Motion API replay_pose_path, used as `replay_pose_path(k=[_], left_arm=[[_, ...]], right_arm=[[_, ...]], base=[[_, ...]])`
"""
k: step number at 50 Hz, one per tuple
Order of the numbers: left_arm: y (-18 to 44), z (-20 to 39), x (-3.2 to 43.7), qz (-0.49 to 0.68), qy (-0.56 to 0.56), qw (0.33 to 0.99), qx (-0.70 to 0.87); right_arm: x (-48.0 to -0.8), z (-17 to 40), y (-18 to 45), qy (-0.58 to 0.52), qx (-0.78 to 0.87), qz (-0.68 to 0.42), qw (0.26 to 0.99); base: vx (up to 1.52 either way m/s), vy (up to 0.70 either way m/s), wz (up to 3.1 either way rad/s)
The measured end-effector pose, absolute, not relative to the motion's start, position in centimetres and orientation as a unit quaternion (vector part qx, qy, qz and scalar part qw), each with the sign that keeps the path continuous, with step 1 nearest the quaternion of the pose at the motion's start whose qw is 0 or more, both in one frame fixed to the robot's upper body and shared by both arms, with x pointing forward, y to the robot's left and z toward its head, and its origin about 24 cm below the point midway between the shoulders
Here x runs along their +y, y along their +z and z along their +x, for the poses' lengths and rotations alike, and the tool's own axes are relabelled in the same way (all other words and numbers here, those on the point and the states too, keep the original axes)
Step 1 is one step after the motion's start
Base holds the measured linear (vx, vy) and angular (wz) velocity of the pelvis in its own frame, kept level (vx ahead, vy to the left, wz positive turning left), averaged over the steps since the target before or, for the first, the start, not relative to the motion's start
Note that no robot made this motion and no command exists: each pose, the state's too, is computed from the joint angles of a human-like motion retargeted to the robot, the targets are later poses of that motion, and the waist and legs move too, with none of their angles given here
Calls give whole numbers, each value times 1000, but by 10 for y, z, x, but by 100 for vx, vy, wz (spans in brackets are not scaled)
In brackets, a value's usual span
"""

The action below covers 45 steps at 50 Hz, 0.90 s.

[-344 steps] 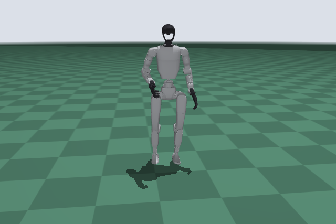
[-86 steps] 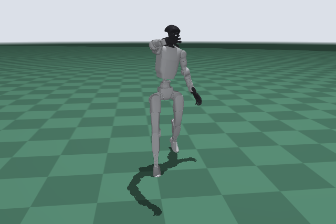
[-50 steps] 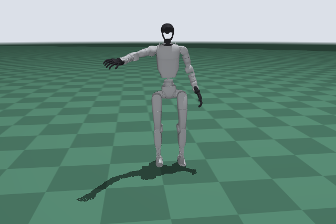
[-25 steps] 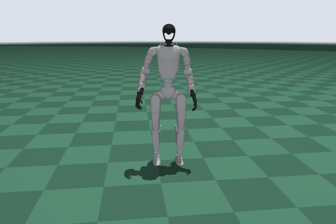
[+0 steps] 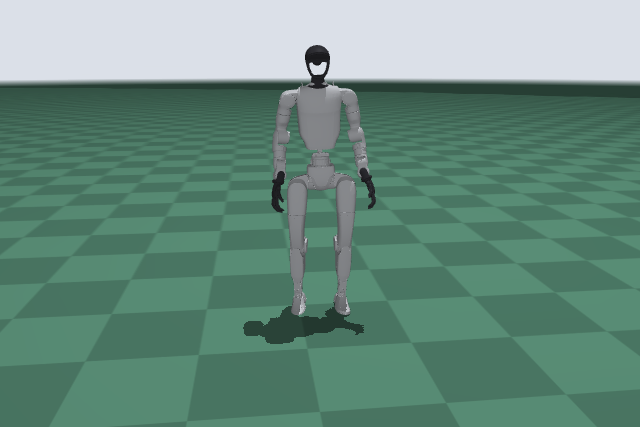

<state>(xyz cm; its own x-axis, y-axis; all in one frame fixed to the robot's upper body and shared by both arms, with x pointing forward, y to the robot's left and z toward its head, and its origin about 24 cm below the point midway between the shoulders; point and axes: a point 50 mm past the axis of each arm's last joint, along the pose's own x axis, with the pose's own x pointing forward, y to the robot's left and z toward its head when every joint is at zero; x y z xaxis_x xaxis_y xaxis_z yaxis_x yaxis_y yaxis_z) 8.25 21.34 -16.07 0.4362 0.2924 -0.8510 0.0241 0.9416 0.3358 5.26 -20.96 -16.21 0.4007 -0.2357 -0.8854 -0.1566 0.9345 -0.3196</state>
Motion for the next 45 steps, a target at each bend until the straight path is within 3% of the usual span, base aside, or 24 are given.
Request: replay_pose_path(k=[18, 30, 37, 45], left_arm=[[-156, 108, 202, 137, 38, 857, 495], [-159, 105, 201, 54, 90, 850, 516], [-156, 111, 203, 36, 137, 857, 495], [-151, 116, 198, 38, 135, 874, 465]], right_arm=[[-198, 52, -165, 9, 551, -170, 817], [-199, 50, -164, -85, 558, -58, 823], [-212, 78, -149, -81, 486, -169, 854], [-215, 156, -80, -52, 251, -236, 937]], base=[[0, 0, 0], [0, 0, 0], [0, 0, 0], [0, 1, 0]])
